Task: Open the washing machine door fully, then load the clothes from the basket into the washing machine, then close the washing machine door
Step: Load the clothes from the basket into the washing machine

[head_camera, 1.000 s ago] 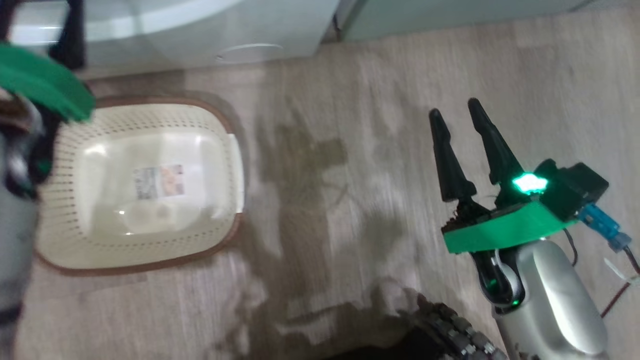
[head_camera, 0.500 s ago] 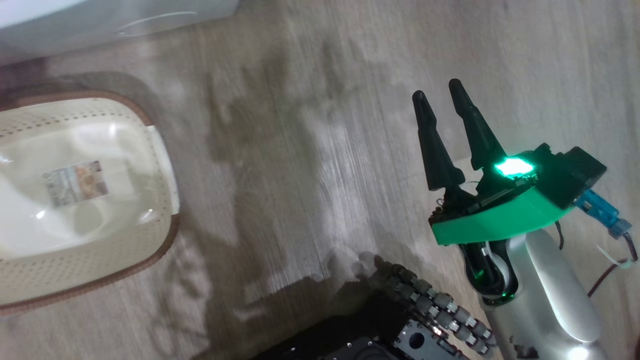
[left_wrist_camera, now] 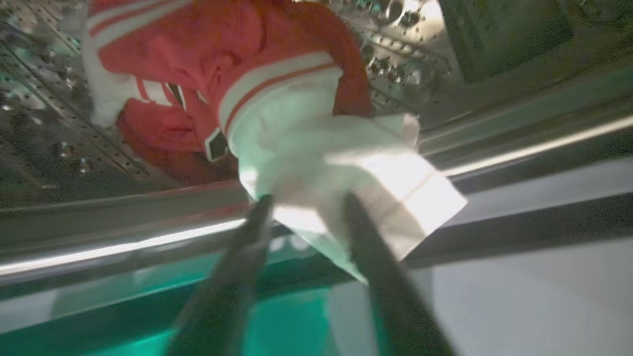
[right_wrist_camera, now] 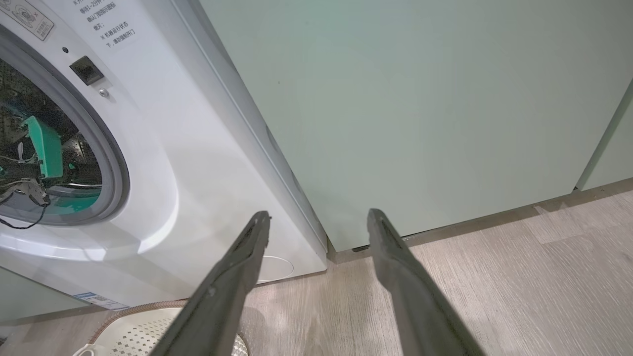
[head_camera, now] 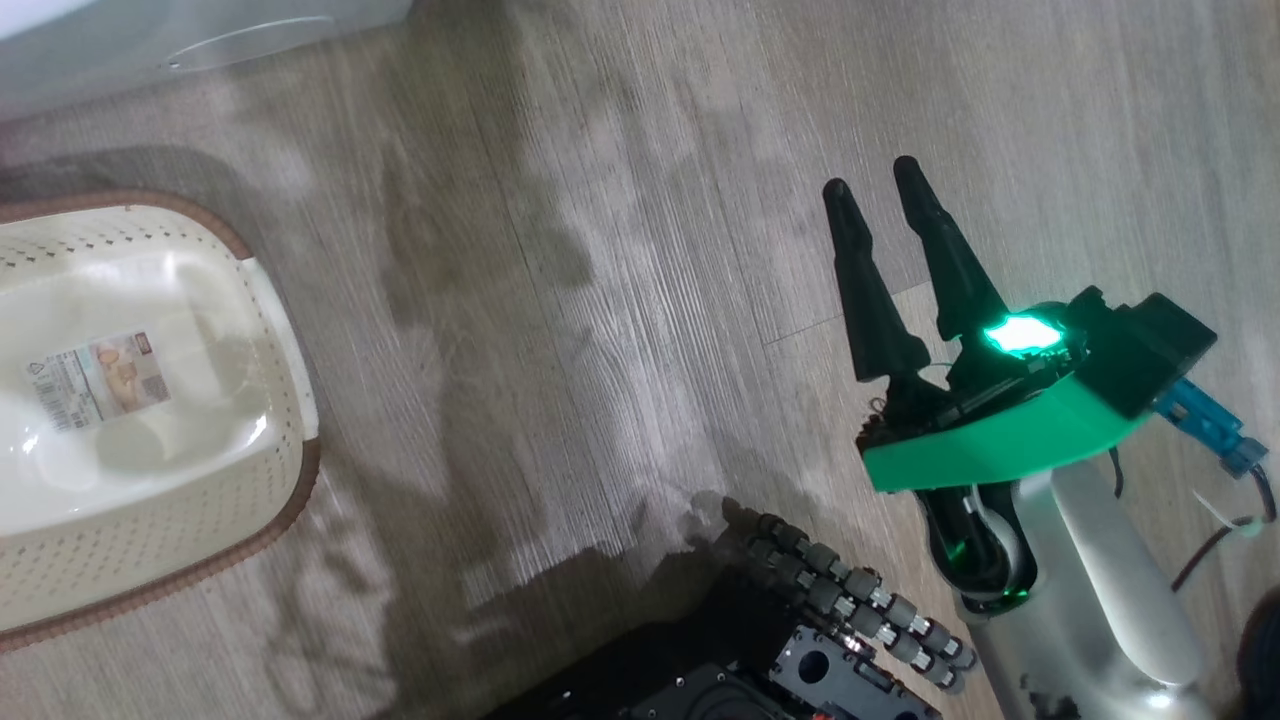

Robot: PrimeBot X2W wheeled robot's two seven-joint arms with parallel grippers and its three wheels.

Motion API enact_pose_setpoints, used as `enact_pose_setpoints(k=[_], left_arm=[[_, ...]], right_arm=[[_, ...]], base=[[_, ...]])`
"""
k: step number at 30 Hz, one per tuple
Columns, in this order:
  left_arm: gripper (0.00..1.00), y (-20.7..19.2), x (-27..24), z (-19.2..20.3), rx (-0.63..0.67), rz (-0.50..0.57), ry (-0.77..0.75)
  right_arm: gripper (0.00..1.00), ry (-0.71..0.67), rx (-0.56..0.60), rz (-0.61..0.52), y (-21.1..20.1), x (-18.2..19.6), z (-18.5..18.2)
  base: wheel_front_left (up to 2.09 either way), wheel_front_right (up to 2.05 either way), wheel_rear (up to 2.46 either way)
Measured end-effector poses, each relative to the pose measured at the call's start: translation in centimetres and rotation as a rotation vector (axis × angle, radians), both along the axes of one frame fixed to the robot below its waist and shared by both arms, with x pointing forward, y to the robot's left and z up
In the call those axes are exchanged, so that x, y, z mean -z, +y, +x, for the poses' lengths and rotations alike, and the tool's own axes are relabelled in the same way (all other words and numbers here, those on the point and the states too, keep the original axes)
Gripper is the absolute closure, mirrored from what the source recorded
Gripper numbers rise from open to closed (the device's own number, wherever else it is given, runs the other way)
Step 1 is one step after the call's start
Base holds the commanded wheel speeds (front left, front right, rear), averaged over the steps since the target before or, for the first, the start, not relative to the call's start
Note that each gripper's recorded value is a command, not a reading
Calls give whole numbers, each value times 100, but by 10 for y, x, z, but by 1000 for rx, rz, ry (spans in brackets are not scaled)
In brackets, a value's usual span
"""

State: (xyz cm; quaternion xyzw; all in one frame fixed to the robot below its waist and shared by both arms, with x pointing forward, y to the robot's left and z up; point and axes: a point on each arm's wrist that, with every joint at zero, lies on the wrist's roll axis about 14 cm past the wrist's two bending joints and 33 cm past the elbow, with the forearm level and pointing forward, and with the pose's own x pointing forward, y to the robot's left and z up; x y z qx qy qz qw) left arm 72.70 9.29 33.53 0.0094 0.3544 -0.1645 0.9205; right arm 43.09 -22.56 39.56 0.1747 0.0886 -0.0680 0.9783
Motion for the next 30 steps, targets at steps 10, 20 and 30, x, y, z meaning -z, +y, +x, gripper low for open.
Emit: enact_pose_setpoints(k=[10, 20, 30], left_arm=[[100, -3, -12, 15, 25, 26, -83], [100, -1, -46, 63, -42, 20, -387], [100, 1, 10, 64, -33, 75, -258]], right_arm=[[0, 6, 9, 18, -1, 4, 1], [0, 22, 32, 19, -8, 9, 2], [0, 70, 49, 25, -11, 26, -3]], base=[[0, 0, 0], [0, 0, 0], [0, 0, 0]])
